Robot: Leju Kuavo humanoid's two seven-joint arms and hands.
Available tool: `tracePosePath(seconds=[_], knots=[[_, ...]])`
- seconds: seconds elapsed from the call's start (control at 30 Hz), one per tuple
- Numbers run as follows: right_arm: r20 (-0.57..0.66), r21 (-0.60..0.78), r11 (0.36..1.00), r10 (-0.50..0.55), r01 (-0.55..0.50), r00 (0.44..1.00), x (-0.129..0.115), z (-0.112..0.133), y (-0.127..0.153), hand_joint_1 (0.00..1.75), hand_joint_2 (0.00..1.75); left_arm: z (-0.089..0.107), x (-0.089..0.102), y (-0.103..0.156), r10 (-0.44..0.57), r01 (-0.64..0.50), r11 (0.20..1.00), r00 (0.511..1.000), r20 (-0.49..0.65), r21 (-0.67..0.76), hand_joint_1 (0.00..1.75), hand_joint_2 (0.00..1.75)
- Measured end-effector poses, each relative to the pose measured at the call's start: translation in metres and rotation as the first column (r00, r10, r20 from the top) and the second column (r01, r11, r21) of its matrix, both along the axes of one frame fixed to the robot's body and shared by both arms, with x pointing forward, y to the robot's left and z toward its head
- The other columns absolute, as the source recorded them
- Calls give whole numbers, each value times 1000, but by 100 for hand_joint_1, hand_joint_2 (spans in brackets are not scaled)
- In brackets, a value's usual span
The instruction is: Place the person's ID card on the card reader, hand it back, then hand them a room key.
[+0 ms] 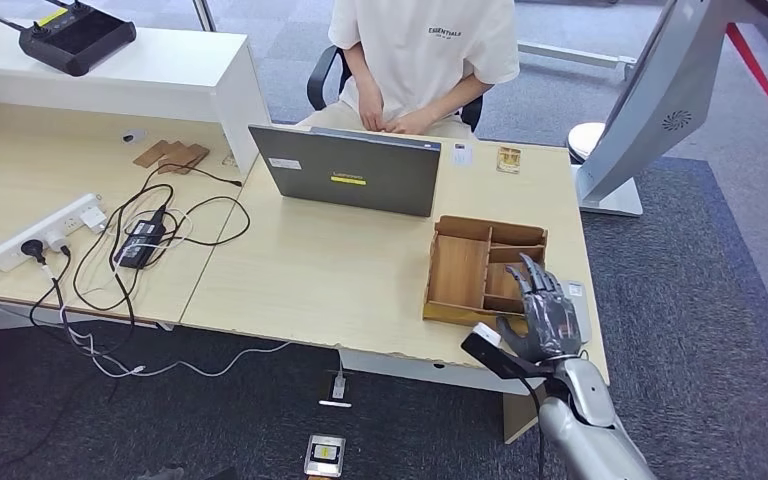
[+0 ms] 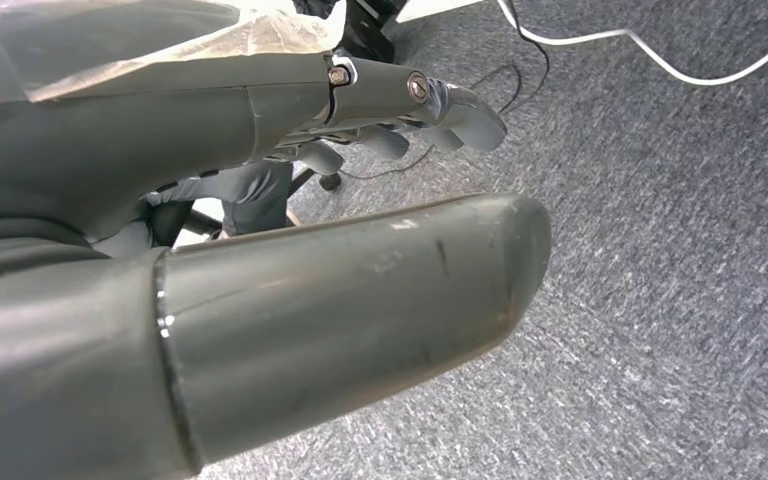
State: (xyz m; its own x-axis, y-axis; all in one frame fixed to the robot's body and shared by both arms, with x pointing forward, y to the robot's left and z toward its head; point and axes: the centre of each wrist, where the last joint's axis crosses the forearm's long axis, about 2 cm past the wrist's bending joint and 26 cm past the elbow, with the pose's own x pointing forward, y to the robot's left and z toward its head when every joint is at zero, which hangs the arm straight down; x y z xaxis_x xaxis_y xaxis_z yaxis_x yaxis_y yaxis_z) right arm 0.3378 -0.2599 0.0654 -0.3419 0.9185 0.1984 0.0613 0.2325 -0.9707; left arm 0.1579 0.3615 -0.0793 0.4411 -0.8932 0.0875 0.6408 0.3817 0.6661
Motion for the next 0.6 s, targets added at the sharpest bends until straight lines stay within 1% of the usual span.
tracePosePath(seconds=[0.33, 0.6], knots=[[-5, -4, 1000, -19, 19, 1000, 0, -1, -8, 0, 175, 0, 0, 0, -2, 2, 1000, 1000, 0, 1, 0, 0], [-8, 2, 1000, -22, 22, 1000, 0, -1, -8, 0, 175, 0, 1, 0, 1, -1, 1000, 1000, -1, 3, 0, 0]])
